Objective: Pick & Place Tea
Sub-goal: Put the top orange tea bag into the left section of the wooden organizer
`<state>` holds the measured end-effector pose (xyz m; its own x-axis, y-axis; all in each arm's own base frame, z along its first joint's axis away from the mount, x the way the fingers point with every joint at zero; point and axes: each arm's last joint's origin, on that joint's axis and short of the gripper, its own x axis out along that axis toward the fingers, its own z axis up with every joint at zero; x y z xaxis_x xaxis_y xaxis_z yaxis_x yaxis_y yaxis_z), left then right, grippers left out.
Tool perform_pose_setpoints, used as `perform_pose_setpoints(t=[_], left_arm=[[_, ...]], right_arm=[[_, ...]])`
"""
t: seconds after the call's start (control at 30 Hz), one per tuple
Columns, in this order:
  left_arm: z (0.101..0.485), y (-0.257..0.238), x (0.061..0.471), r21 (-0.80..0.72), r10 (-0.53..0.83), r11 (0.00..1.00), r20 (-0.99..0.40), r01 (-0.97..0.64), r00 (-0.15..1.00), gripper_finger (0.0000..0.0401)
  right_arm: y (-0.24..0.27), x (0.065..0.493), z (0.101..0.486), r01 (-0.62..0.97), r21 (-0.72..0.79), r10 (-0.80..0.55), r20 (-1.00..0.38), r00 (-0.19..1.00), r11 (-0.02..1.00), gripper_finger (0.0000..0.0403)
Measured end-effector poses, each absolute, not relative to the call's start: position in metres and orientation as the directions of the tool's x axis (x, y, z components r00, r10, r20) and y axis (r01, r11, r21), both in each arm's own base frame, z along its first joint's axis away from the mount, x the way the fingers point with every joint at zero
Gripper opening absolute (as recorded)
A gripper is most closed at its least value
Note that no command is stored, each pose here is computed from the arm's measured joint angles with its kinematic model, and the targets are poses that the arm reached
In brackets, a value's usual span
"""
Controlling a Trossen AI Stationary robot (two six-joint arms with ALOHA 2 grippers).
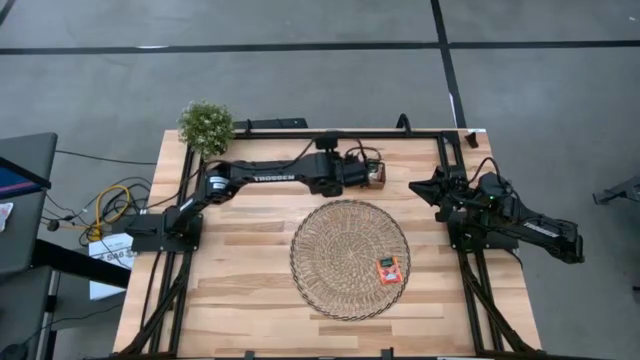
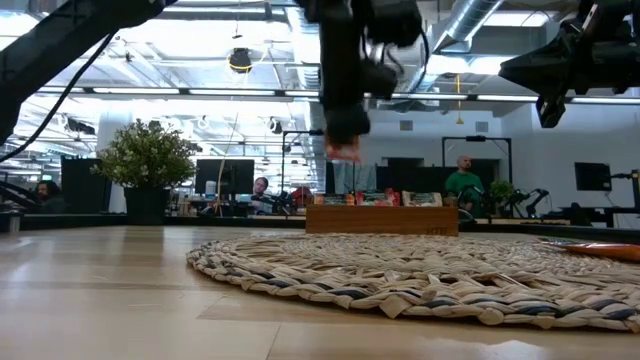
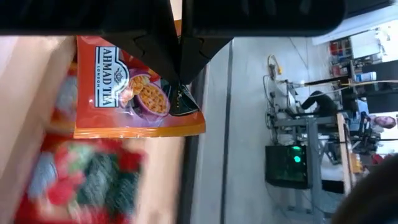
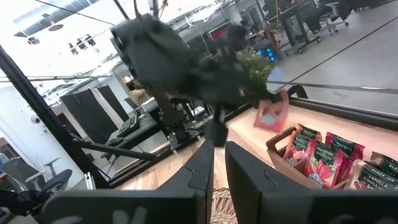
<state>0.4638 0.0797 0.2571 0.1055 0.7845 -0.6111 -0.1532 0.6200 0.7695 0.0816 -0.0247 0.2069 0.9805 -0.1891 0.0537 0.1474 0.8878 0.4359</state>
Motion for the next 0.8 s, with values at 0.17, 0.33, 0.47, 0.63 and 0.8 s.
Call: perform_pose_setpoints(t=[0.17, 0.33, 0.47, 0.63, 0.8], left_arm=[[0.219, 0.08, 0.463, 0.801, 0.805, 0.594, -0.589, -0.08, 0.072, 0.0], [0.188, 0.083, 0.466, 0.854, 0.855, 0.517, -0.512, -0.057, 0.085, 0.0], [0.17, 0.085, 0.46, 0.861, 0.86, 0.508, -0.508, 0.003, 0.059, 0.0], [0.158, 0.089, 0.455, 0.871, 0.87, 0.492, -0.492, 0.005, 0.04, 0.0], [0.16, 0.092, 0.461, 0.874, 0.875, 0.483, -0.479, -0.053, 0.073, 0.0]], right_arm=[[-0.025, 0.082, 0.207, 0.149, 0.436, -0.189, 0.051, 0.981, 0.887, 0.0033], [-0.025, 0.082, 0.206, 0.151, 0.437, -0.189, 0.045, 0.981, 0.887, 0.0033], [-0.025, 0.082, 0.206, 0.152, 0.439, -0.189, 0.041, 0.981, 0.886, 0.0033], [-0.025, 0.082, 0.206, 0.153, 0.439, -0.19, 0.041, 0.981, 0.885, 0.0033], [-0.025, 0.082, 0.206, 0.156, 0.44, -0.193, 0.041, 0.98, 0.885, 0.0033]])
